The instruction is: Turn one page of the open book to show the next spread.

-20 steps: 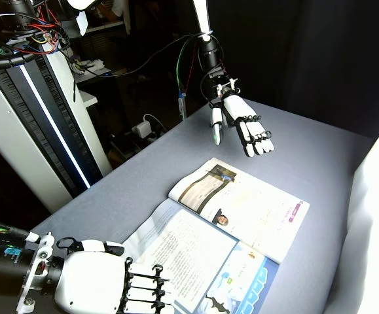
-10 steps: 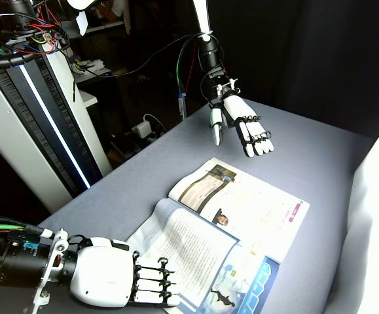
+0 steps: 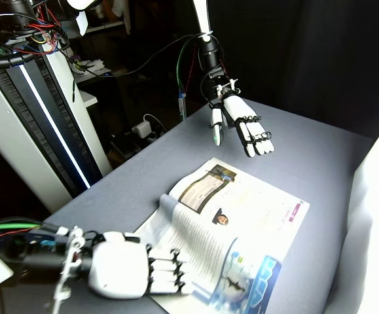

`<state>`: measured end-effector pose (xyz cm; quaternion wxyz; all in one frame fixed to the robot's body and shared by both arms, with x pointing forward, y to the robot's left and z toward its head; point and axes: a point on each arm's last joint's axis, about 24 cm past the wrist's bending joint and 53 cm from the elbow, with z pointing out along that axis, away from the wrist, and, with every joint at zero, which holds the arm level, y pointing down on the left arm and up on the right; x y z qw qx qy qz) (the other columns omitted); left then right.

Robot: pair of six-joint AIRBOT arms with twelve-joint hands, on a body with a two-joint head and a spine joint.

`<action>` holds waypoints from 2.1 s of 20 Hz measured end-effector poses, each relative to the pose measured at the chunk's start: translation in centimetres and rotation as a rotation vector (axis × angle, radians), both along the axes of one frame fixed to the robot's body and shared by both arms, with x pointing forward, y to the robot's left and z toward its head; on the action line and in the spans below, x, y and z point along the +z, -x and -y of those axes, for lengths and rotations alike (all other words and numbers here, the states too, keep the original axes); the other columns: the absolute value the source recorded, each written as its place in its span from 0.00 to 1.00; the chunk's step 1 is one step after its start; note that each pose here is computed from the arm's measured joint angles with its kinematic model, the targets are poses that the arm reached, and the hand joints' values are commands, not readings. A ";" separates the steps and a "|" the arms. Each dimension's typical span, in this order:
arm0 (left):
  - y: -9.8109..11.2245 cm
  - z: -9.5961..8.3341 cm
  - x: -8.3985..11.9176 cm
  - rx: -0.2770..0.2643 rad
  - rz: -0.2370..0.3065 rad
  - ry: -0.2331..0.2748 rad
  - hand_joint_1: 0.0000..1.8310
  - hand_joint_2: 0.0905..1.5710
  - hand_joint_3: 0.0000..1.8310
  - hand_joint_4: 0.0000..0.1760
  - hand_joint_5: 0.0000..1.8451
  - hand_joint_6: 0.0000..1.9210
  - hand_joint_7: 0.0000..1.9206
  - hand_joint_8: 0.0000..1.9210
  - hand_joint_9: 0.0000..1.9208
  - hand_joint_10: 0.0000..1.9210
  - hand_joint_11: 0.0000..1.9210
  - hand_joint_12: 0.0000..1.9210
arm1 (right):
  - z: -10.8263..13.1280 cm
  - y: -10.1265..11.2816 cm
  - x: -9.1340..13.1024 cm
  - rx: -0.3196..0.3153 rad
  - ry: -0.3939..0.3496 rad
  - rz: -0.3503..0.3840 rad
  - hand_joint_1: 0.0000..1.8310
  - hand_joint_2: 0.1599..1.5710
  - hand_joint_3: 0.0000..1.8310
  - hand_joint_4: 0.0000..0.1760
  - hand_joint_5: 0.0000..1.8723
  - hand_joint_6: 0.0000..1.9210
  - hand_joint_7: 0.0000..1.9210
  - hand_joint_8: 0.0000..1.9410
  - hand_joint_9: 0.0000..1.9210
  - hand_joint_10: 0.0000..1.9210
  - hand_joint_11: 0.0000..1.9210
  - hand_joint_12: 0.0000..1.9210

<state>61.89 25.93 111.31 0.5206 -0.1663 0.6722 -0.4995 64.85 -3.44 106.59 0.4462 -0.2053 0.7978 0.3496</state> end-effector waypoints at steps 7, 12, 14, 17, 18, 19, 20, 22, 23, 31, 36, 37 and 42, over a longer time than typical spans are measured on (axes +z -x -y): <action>0.0 0.1 -0.4 0.005 -0.011 0.006 0.24 0.83 0.00 0.09 0.12 0.01 0.04 0.00 0.00 0.00 0.00 0.00 | -5.6 -0.6 3.9 0.077 -0.127 0.057 0.00 0.67 0.00 0.00 0.00 0.00 0.00 0.00 0.00 0.00 0.00 0.00; 0.0 0.2 -1.7 0.007 -0.043 0.001 0.14 0.86 0.01 0.00 0.02 0.00 0.00 0.00 0.00 0.00 0.00 0.00 | -8.4 -1.0 8.5 0.134 -0.235 0.139 0.03 0.67 0.00 0.00 0.00 0.00 0.00 0.00 0.00 0.00 0.00 0.00; 0.1 0.5 -1.7 -0.004 -0.043 0.003 0.11 0.92 0.01 0.01 0.00 0.00 0.00 0.00 0.01 0.00 0.03 0.02 | -10.0 -0.5 10.6 0.176 -0.270 0.179 0.02 0.63 0.00 0.00 0.00 0.00 0.00 0.00 0.00 0.00 0.00 0.00; -0.2 0.1 -1.8 0.008 -0.042 0.007 0.00 0.91 0.00 0.61 0.09 0.01 0.09 0.00 0.08 0.01 0.00 0.33 | -13.2 2.0 14.0 0.284 -0.375 0.229 0.05 0.63 0.00 0.00 0.00 0.00 0.00 0.00 0.00 0.00 0.00 0.00; -0.3 0.0 -1.9 0.011 -0.042 0.007 0.00 0.91 0.00 0.62 0.10 0.01 0.09 0.00 0.09 0.01 0.00 0.34 | -13.8 2.6 14.5 0.309 -0.396 0.237 0.01 0.61 0.00 0.15 0.00 0.00 0.00 0.00 0.00 0.00 0.00 0.00; -0.2 0.2 -2.1 0.008 -0.047 0.009 0.00 0.91 0.00 0.62 0.10 0.01 0.09 0.00 0.09 0.01 0.00 0.34 | -14.4 3.6 15.5 0.340 -0.439 0.239 0.03 0.61 0.00 0.08 0.00 0.00 0.00 0.00 0.00 0.00 0.00 0.00; -0.2 0.2 -2.2 0.005 -0.049 0.007 0.00 0.91 0.00 0.62 0.10 0.01 0.09 0.00 0.09 0.01 0.00 0.34 | -14.7 4.2 16.2 0.361 -0.464 0.245 0.03 0.61 0.00 0.07 0.00 0.00 0.00 0.00 0.00 0.00 0.00 0.00; -0.1 0.3 -2.2 -0.001 -0.048 0.003 0.00 0.91 0.00 0.62 0.10 0.01 0.09 0.00 0.09 0.01 0.00 0.34 | -15.0 6.3 18.5 0.426 -0.547 0.265 0.03 0.61 0.00 0.06 0.00 0.00 0.00 0.00 0.00 0.00 0.00 0.00; -0.2 0.3 -2.1 -0.003 -0.045 0.003 0.00 0.91 0.00 0.62 0.10 0.01 0.09 0.00 0.09 0.01 0.00 0.34 | -14.9 7.5 19.5 0.460 -0.587 0.272 0.03 0.61 0.00 0.06 0.00 0.00 0.00 0.00 0.00 0.00 0.00 0.00; -0.3 0.1 -1.9 0.007 -0.040 0.019 0.18 0.83 0.00 0.30 0.11 0.00 0.03 0.00 0.00 0.00 0.00 0.00 | -11.3 13.0 23.6 0.627 -0.721 0.341 0.03 0.60 0.00 0.08 0.00 0.00 0.00 0.00 0.00 0.00 0.00 0.00; -0.3 0.1 -1.8 0.010 -0.040 0.022 0.30 0.83 0.00 0.28 0.13 0.02 0.04 0.01 0.00 0.00 0.00 0.00 | -9.5 14.6 24.1 0.668 -0.714 0.373 0.02 0.59 0.00 0.21 0.00 0.00 0.00 0.00 0.00 0.00 0.00 0.00; -0.3 0.0 -1.8 0.012 -0.037 0.024 0.12 0.86 0.00 0.15 0.11 0.01 0.04 0.01 0.00 0.00 0.00 0.00 | -9.2 14.6 24.1 0.666 -0.708 0.375 0.03 0.60 0.00 0.08 0.00 0.00 0.00 0.00 0.00 0.00 0.00 0.00; 0.3 0.3 -0.8 0.005 -0.021 0.019 0.20 0.83 0.00 0.23 0.09 0.00 0.02 0.00 0.00 0.00 0.00 0.00 | -6.1 13.6 23.2 0.578 -0.657 0.356 0.02 0.59 0.00 0.21 0.00 0.00 0.00 0.00 0.00 0.00 0.00 0.00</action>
